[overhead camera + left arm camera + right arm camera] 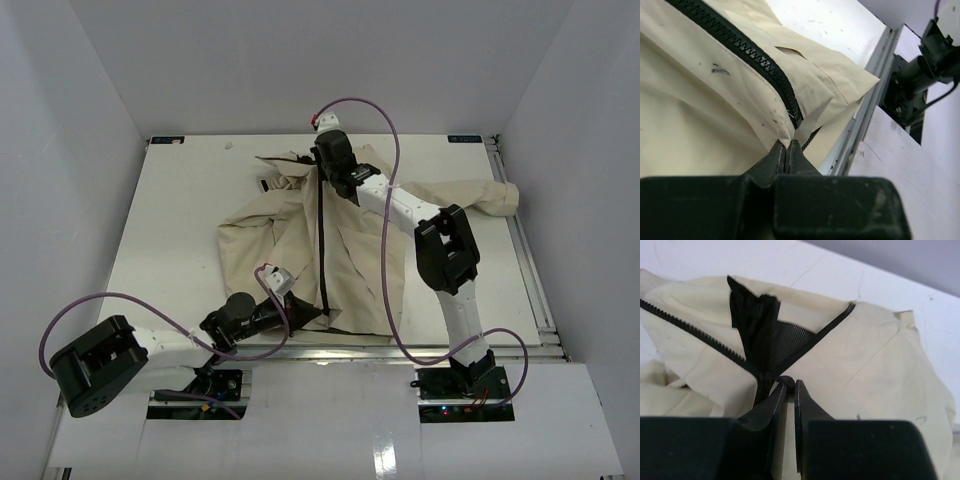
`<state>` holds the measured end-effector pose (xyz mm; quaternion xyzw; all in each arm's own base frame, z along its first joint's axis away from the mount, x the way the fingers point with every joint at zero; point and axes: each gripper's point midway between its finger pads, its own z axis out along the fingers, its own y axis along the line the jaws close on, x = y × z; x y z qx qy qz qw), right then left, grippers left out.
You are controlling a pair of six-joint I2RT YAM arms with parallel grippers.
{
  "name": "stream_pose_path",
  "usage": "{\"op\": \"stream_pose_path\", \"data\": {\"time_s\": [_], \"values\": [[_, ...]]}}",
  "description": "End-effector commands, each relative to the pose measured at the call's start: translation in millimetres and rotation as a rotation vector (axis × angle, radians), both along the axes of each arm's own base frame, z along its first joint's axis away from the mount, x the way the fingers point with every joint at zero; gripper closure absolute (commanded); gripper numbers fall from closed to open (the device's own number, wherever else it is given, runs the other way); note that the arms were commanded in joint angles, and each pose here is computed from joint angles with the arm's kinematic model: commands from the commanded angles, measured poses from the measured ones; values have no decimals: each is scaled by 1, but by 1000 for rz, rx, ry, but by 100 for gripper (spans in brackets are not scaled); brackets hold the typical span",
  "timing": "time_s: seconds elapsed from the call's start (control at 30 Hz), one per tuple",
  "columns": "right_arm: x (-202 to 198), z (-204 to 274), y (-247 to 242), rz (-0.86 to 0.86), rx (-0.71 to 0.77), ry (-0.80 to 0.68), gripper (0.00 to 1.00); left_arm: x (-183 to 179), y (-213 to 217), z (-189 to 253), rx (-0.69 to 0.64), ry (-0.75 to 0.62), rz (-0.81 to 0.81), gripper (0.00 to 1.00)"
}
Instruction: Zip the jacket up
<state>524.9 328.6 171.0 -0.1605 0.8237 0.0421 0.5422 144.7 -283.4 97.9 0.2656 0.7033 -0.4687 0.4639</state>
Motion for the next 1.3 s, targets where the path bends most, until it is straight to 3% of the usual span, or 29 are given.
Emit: {"op": "stream_pose_path", "data": {"time_s": [0.0,0.27,0.63,1.27], "values": [[70,73,-32,-87,119,-241,92,-19,1,-24,38,41,2,100],[114,87,-62,-88,154,-357,92,-32,-20,-44,114,19,19,100],[141,125,-58,-28,144,-577,92,-38,-26,-44,85,6,43,100],[153,199,-104,-144,251,-860,92,-64,-6,-47,95,-21,67,100]]}}
